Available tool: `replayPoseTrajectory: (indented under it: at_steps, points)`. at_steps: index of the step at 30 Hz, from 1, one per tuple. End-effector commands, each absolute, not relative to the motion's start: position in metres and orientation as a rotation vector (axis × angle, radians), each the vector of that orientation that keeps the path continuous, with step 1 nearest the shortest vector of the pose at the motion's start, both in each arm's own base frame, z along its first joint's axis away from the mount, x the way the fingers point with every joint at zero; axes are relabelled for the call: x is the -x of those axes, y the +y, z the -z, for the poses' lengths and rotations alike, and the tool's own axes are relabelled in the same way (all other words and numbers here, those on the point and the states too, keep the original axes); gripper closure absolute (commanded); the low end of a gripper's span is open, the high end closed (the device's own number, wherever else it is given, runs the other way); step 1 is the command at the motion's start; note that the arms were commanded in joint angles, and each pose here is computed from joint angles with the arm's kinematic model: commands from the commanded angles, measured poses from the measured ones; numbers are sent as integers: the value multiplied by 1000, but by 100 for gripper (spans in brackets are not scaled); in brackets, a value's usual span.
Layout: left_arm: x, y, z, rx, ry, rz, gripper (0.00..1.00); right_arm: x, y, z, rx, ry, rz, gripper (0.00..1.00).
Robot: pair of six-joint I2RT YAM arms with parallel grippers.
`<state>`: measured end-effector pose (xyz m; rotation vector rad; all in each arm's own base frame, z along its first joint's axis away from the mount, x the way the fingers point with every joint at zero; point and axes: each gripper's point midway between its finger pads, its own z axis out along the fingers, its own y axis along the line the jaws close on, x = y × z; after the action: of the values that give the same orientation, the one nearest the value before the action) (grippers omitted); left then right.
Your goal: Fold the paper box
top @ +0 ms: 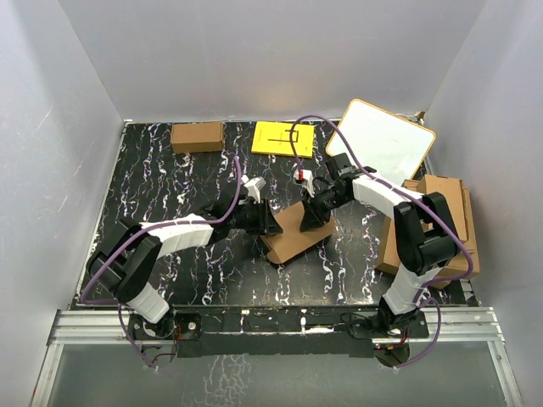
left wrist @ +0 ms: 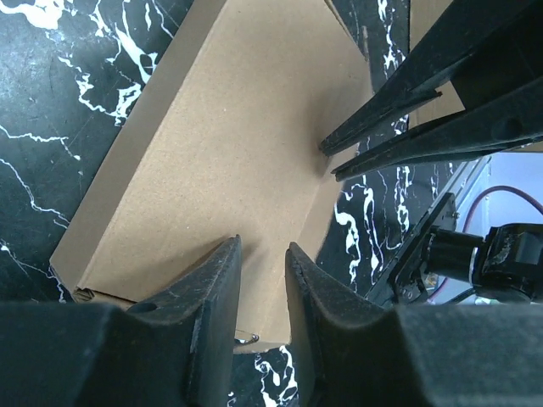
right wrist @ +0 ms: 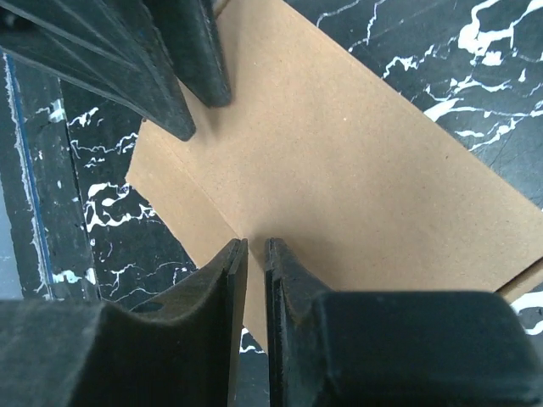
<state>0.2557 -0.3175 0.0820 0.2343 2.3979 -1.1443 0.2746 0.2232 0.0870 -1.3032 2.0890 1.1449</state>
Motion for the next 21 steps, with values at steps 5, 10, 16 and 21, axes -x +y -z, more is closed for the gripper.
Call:
replayPoseTrajectory:
  at_steps: [5, 10, 16, 21]
  points:
    - [-258, -311, -72, -215, 2436, 1068, 73, -284, 224, -81, 1307, 2072, -1092, 80]
    - [-265, -314, -92, -230, 2392, 1067, 71, -278, 228, -95, 1315, 2000, -1173, 78]
    - [-270, -314, -139, -256, 2270, 1088, 66, -283, 215, -125, 1225, 1891, -1228, 76]
    - [-262, -309, -143, -197, 2223, 1141, 65, -292, 205, -98, 1177, 2002, -1155, 76]
